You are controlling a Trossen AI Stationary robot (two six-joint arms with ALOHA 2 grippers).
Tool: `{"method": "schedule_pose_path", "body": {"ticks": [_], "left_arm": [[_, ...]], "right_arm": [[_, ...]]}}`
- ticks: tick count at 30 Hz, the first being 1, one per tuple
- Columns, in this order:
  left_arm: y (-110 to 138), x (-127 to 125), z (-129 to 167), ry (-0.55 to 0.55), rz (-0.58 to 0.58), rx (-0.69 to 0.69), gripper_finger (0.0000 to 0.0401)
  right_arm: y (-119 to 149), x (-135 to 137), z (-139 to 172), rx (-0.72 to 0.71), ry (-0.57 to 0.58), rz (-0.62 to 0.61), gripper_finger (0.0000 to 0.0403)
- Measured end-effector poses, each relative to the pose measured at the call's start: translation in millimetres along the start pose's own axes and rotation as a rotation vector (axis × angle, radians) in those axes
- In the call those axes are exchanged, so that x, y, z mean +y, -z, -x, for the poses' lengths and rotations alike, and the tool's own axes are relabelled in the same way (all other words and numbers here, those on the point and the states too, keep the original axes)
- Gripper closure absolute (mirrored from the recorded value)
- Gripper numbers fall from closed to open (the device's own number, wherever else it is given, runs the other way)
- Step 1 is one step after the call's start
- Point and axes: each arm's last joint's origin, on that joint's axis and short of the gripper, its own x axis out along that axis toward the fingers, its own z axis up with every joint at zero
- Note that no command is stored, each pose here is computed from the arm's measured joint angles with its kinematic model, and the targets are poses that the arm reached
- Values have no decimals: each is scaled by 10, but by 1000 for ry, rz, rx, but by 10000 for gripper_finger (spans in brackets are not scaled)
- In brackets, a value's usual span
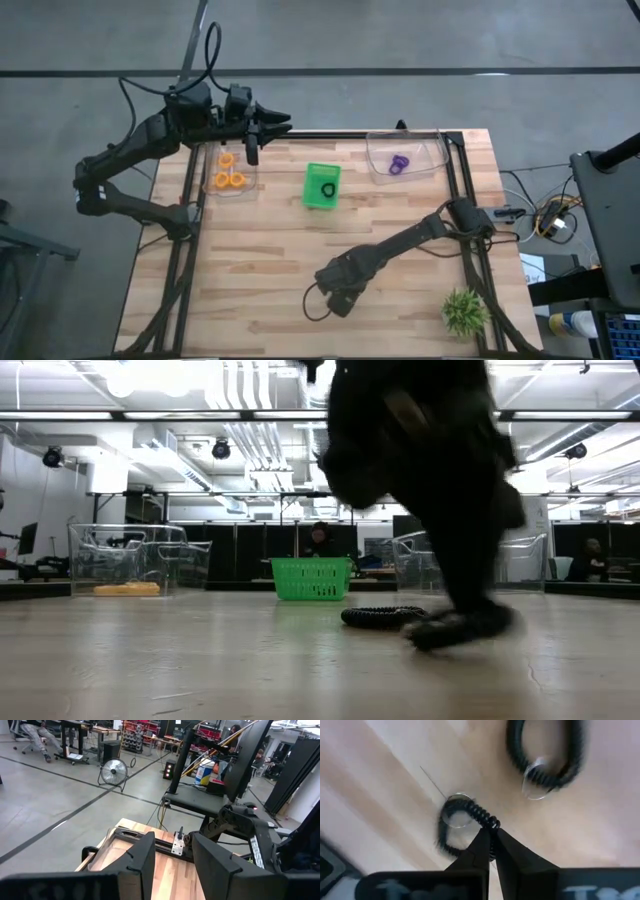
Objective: Sort spring keychains
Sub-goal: Put the bottom black spring keychain into the green bin
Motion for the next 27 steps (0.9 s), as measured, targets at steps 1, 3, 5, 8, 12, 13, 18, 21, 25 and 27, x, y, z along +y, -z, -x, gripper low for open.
{"method": "schedule_pose_path", "body": {"ticks": [1, 3, 5, 8, 12, 13, 18, 21, 25, 27], "left_arm": [[1, 0, 0, 0, 0, 1, 277], [10, 1, 0, -2, 2, 11, 277], [20, 4, 0, -4, 7, 20, 277], [32, 6, -1, -5, 27, 33, 277], [46, 3, 0, 9, 77, 50, 277], [53, 2, 0, 17, 92, 59, 277], [107, 5, -47, 34, 190, 111, 277], [146, 3, -107, 47, 231, 144, 277], [213, -13, -203, 89, 281, 201, 277], [252, -27, -260, 116, 311, 235, 277]], "right_arm": [[-7, 3, 81, -29, -11, -2, 393], [4, -1, 267, -66, -30, -13, 393], [24, -25, 429, -107, -29, -34, 394], [60, -77, 676, -188, -18, -78, 394], [129, -190, 1102, -331, -18, -149, 394], [140, -217, 1187, -366, -19, -166, 394], [207, -337, 1570, -521, -51, -231, 394], [226, -403, 1748, -601, -66, -260, 394], [245, -479, 1906, -674, -74, -282, 394], [256, -517, 1986, -712, -77, -292, 394]]}}
